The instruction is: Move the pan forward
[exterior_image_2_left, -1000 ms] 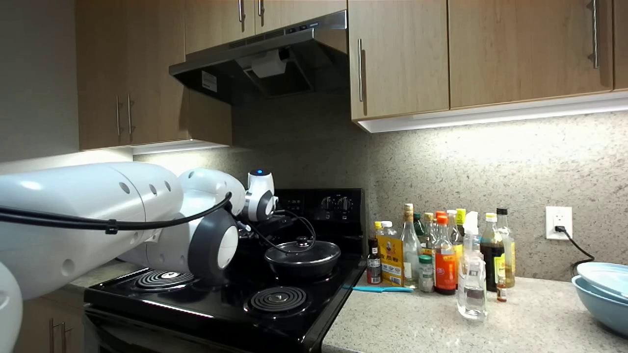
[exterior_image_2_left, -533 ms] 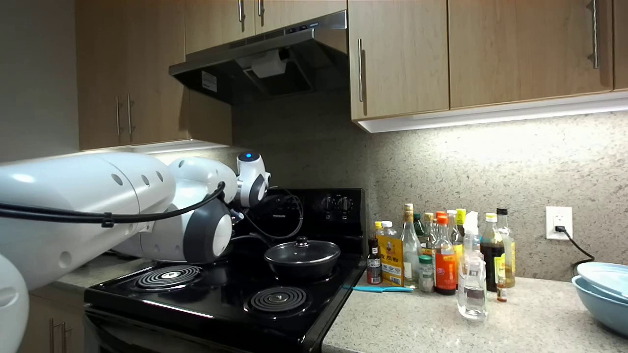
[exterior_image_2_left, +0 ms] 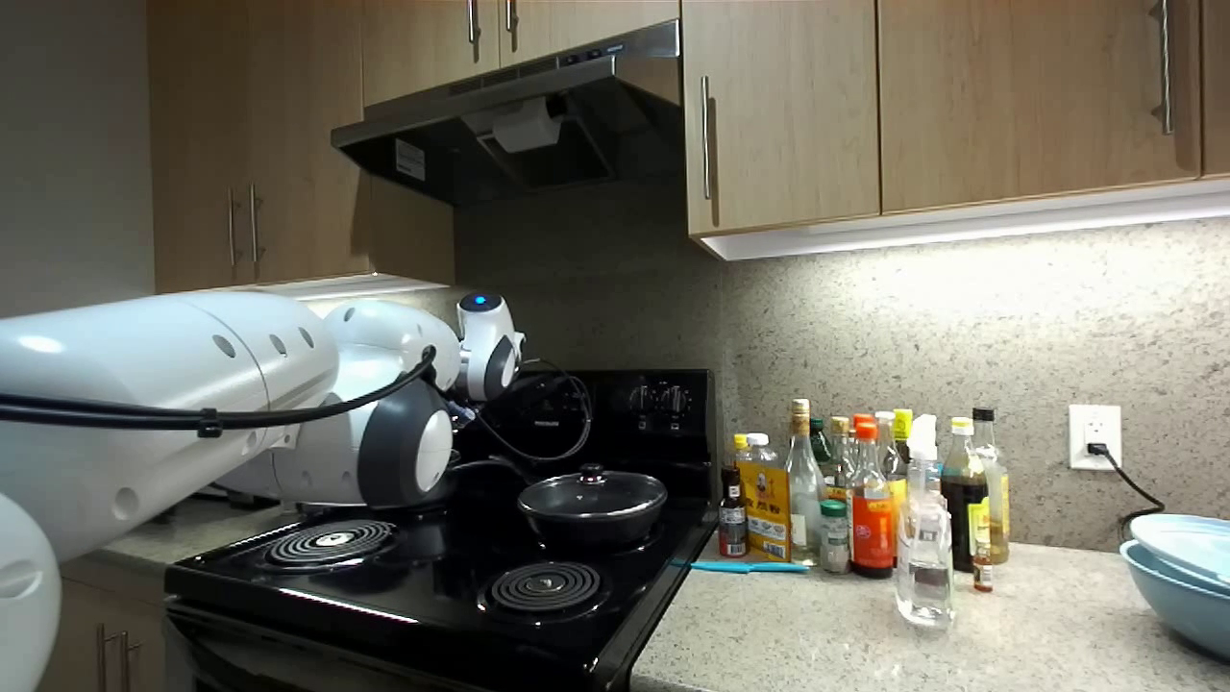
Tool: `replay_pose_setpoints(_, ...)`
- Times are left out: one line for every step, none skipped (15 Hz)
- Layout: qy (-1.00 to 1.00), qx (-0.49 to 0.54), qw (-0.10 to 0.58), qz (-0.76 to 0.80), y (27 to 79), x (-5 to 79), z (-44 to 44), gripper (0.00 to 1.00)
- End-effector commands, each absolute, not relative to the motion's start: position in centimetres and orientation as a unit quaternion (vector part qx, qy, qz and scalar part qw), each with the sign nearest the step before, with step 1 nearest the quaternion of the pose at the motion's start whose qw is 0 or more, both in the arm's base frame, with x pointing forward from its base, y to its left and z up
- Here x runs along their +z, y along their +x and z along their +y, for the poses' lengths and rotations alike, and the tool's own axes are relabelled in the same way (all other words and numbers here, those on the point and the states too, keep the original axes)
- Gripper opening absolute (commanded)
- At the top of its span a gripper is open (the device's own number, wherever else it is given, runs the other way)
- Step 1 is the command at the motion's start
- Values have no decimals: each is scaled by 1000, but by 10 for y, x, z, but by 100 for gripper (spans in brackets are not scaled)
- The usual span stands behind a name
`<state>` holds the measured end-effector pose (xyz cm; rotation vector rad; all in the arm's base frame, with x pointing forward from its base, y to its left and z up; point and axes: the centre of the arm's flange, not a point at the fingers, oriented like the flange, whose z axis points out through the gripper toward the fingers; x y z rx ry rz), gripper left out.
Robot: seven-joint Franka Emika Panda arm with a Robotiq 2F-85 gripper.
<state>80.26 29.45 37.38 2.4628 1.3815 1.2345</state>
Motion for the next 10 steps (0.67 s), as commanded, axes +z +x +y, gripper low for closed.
replay_pose_setpoints(817, 375, 37, 437, 803, 367, 285, 67)
replay_pose_setpoints(824, 366, 35, 430, 805, 363, 280, 73)
replay_pose_setpoints(830, 358, 34, 425, 806, 360, 276, 78)
replay_pose_setpoints(839, 346, 31, 418, 808, 353, 271, 86)
replay_pose_setpoints(845, 336, 29, 414, 809, 349, 268, 92)
replay_pose_setpoints(853, 323, 26, 409, 812, 342, 264, 98)
replay_pose_setpoints(860, 310, 22, 406, 814, 337, 260, 99)
replay_pose_setpoints(866, 294, 17, 404, 817, 329, 257, 100)
replay_pose_setpoints(871, 281, 11, 403, 819, 323, 254, 100)
replay_pose_setpoints(876, 265, 2, 403, 822, 315, 250, 100)
